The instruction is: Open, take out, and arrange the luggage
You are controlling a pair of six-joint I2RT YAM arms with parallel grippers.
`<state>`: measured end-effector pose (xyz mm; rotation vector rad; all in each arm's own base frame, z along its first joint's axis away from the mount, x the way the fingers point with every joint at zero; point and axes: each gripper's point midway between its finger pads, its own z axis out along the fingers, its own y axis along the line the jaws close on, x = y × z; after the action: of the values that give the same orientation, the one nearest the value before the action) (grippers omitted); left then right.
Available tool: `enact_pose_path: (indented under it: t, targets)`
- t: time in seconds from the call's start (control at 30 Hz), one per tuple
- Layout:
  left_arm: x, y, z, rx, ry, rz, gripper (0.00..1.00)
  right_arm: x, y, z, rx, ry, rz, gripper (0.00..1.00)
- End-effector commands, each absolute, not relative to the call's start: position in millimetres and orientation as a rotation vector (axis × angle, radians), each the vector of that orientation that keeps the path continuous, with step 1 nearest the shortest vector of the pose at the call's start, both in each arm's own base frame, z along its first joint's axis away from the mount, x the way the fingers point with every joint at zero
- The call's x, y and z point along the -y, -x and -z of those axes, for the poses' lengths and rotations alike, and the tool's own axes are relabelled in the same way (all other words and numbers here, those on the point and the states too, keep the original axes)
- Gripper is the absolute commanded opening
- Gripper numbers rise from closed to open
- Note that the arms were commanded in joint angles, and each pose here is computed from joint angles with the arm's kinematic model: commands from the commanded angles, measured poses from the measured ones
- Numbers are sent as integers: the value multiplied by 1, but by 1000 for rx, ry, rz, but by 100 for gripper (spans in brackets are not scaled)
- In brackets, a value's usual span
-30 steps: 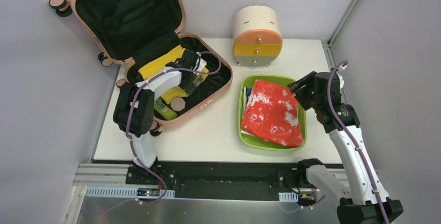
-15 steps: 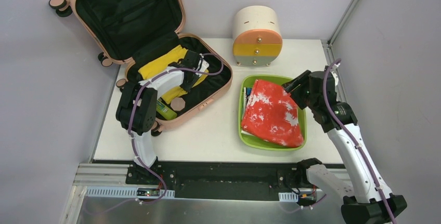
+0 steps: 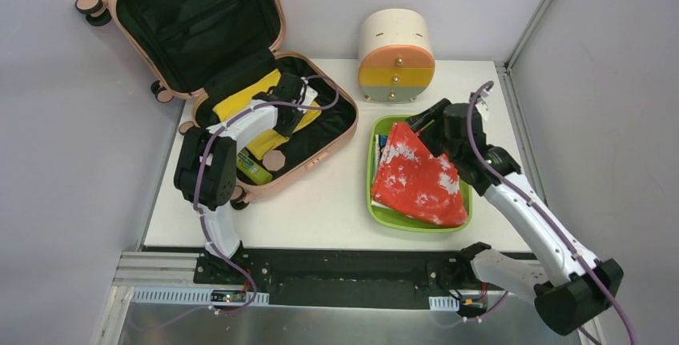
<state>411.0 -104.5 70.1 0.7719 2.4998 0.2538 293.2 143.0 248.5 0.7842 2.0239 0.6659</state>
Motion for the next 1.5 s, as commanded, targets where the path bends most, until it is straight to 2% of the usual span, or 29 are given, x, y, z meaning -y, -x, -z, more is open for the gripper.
enact_pose_path:
  t: [0.0, 0.07, 0.1, 0.57, 0.7, 0.83, 0.93, 1.3, 1.47]
  targets:
    - [107, -428, -122, -2384, -652, -202, 0, -177, -333, -267, -1878, -833, -779, 64]
    - [106, -428, -126, -2383, -618, -175, 0, -197, -348, -270, -1860, -844, -807, 73]
    - [107, -428, -129, -2379, -609, -159, 0, -207, -354, -271, -1857, -849, -827, 74]
    - [111, -430, -158, -2339, -476, -7, 0, -347, -439, -250, -1938, -924, -1031, 76]
    - [108, -430, -167, -2325, -426, 22, 0, -369, -450, -228, -1987, -990, -1040, 82]
    - [107, -429, -174, -2316, -399, 67, 0, -385, -459, -202, -2019, -1069, -1051, 82]
    - [106, -429, -178, -2311, -369, 99, 0, -409, -465, -203, -2060, -1041, -1107, 81]
    - [107, -431, -177, -2321, -340, 168, 0, -447, -451, -165, -2155, -1119, -1083, 81]
    - [107, -431, -178, -2320, -331, 173, 0, -461, -442, -157, -2187, -1117, -1101, 85]
